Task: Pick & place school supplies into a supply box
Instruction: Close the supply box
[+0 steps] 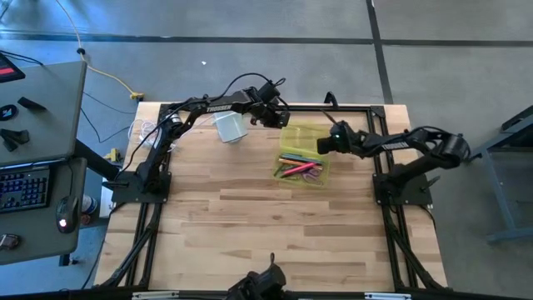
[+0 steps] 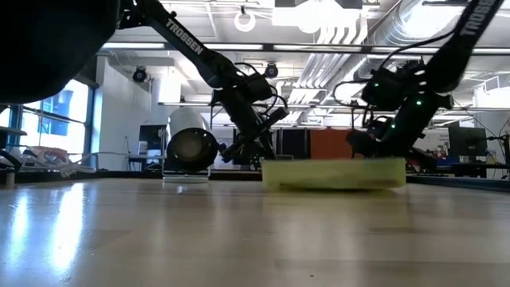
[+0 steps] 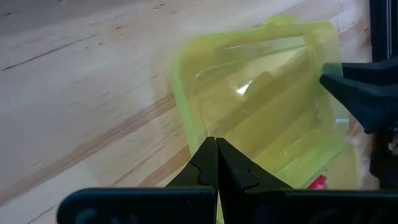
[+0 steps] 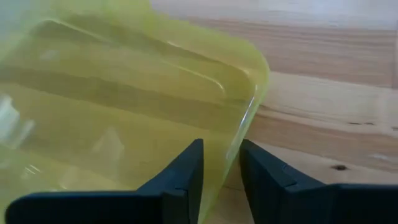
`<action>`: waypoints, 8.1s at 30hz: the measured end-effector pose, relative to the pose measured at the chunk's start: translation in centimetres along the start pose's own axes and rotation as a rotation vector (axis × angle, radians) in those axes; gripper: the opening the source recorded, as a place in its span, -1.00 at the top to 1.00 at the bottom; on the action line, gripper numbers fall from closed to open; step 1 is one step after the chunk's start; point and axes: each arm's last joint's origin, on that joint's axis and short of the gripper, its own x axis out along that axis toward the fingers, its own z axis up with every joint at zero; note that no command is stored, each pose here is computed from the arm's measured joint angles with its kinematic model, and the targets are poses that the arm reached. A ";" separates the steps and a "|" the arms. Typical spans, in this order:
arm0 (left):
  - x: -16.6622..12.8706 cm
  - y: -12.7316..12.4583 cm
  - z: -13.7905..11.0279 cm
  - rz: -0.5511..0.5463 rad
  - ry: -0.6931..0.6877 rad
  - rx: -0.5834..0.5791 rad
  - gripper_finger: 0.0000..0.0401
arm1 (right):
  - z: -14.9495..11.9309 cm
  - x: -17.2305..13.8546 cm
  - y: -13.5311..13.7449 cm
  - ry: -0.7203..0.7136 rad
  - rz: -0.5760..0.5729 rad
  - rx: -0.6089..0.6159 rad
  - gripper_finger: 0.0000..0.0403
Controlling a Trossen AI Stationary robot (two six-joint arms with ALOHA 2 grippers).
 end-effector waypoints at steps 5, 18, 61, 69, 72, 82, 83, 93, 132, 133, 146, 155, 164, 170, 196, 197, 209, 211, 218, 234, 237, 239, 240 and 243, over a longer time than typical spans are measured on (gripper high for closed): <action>0.0 0.0 0.0 0.001 0.001 0.012 0.86 | 0.4 0.3 1.2 0.049 -0.088 -0.086 0.68; -0.7 -0.6 0.2 -0.035 -0.022 0.150 0.86 | -0.2 -0.5 3.6 -0.039 -0.121 -0.229 0.96; -3.8 -5.0 -3.2 -0.150 0.120 0.266 0.86 | -9.7 -7.4 8.3 -0.763 -0.270 -0.503 0.98; -3.5 -6.1 -4.1 -0.256 0.177 0.341 0.86 | -9.8 -7.4 8.4 -0.764 -0.263 -0.507 0.99; -3.5 -6.4 -4.3 -0.261 0.184 0.346 0.86 | -9.8 -7.4 8.4 -0.760 -0.278 -0.544 0.97; -3.5 -6.7 -4.2 -0.305 0.171 0.363 0.86 | -10.0 -7.3 8.5 -0.672 -0.244 -0.631 0.76; -3.5 -6.7 -4.2 -0.306 0.169 0.364 0.86 | -10.0 -7.3 8.5 -0.670 -0.241 -0.630 0.72; -3.5 -7.1 -4.5 -0.354 0.206 0.369 0.86 | -10.4 -7.9 8.8 -0.689 -0.205 -0.624 0.40; 1.0 -17.0 -22.1 -0.083 0.093 0.613 0.86 | -14.0 -17.5 8.0 -0.260 0.564 -0.669 0.40; 1.3 -16.8 -22.4 -0.070 0.105 0.607 0.86 | -14.2 -17.1 8.1 -0.252 0.550 -0.666 0.40; 4.4 -16.1 -23.1 -0.102 0.177 0.577 0.86 | -17.3 -13.4 8.2 -0.036 0.422 -0.735 0.40; 4.2 -16.3 -23.0 -0.129 0.168 0.600 0.86 | -16.7 -14.3 8.2 0.001 0.488 -0.676 0.40; 2.9 -17.8 -22.4 -0.169 0.123 0.639 0.86 | -15.4 -15.3 7.2 0.008 0.471 -0.647 0.40; 1.7 -19.4 -21.7 -0.219 0.076 0.681 0.86 | -15.3 -14.9 6.1 0.045 0.356 -0.588 0.40; 2.0 -18.8 -22.9 -0.151 0.112 0.695 0.86 | -14.9 -16.7 7.9 0.095 0.541 -0.623 0.40; 2.1 -18.7 -22.9 -0.142 0.116 0.694 0.86 | -14.7 -16.9 8.0 0.092 0.552 -0.620 0.40; 0.5 -18.3 -23.0 -0.061 0.148 0.719 0.86 | -17.0 -18.8 7.7 0.101 0.676 -0.876 0.40; 0.3 -18.3 -22.8 -0.043 0.121 0.721 0.86 | -17.8 -18.7 7.5 0.079 0.667 -0.891 0.42; -0.1 -18.2 -22.8 -0.028 0.133 0.732 0.86 | -19.9 -17.6 7.7 0.069 0.632 -0.925 0.70; -1.1 -18.4 -22.6 -0.008 0.106 0.732 0.86 | -20.4 -14.2 8.5 0.067 0.493 -0.924 0.97; -1.1 -18.3 -22.6 -0.006 0.107 0.729 0.86 | -20.0 -13.9 8.7 0.056 0.478 -0.928 0.99; -1.1 -18.4 -22.6 -0.006 0.107 0.728 0.86 | -19.8 -13.7 8.8 0.050 0.471 -0.936 0.99; -1.1 -18.3 -22.6 -0.005 0.108 0.728 0.86 | -19.7 -13.6 8.8 0.049 0.467 -0.934 0.99; -1.1 -18.3 -22.6 -0.004 0.109 0.728 0.86 | -19.4 -13.4 9.0 0.056 0.463 -0.920 1.00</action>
